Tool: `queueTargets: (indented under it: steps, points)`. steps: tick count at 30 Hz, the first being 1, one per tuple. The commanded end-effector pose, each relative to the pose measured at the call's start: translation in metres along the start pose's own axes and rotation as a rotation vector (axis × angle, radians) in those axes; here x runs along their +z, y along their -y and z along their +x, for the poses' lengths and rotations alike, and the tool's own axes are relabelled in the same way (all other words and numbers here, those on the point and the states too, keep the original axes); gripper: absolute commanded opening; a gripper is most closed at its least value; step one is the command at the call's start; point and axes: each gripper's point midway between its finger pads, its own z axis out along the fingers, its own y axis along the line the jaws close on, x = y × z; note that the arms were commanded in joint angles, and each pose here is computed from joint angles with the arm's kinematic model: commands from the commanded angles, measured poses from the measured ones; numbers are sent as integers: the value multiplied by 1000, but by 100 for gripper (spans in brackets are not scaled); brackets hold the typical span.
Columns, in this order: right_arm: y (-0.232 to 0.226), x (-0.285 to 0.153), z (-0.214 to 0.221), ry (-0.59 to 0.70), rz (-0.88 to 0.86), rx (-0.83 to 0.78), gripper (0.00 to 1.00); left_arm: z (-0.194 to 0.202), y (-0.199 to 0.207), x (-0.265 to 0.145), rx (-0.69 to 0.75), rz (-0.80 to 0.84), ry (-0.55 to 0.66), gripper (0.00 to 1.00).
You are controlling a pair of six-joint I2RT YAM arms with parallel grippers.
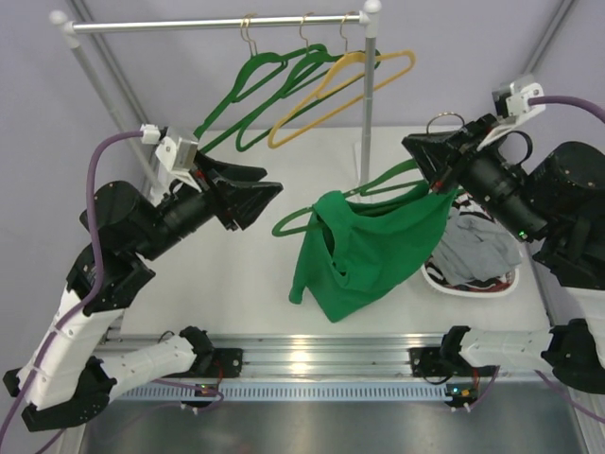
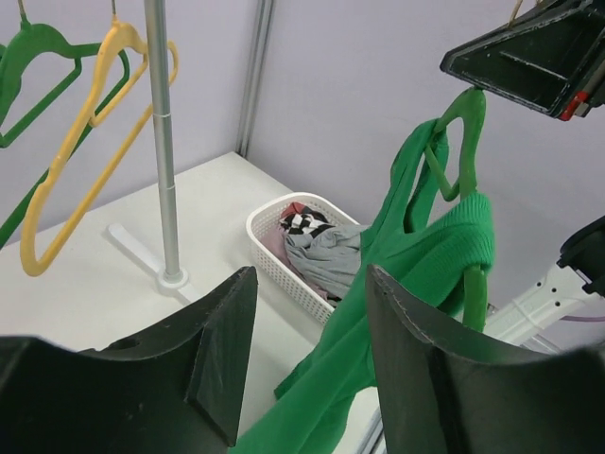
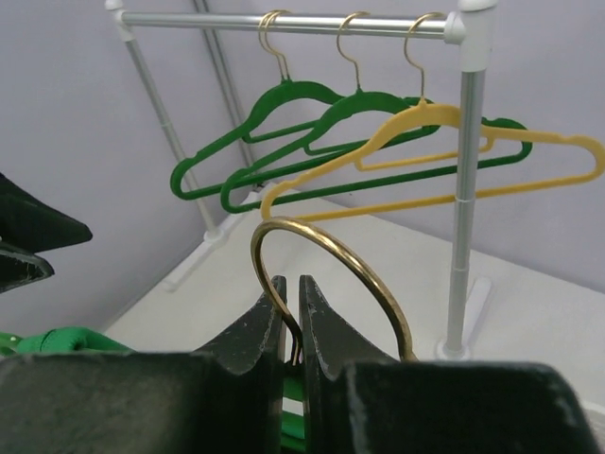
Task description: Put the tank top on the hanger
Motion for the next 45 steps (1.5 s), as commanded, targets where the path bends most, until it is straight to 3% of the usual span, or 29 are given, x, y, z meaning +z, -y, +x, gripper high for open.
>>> queueTargets:
  steps: [1, 6, 9, 22, 30, 45]
  points:
    - [-15, 15, 47, -130, -67, -28, 0, -5, 3, -2, 38, 15, 6, 55]
    - [-15, 21, 136, -255, -67, 13, 0, 42, -6, -4, 28, 5, -145, 55]
    - [-13, 25, 157, -296, -51, 10, 0, 74, -8, -2, 18, 28, -243, 55]
    - [-12, 38, 170, -328, -34, -31, 0, 164, -18, -11, -13, 73, -455, 47]
    - [-14, 43, 169, -330, -37, -42, 0, 182, -1, -11, -22, 212, -485, 53]
    - [-18, 52, 175, -344, -49, -49, 0, 214, -2, -5, -63, 240, -520, 53]
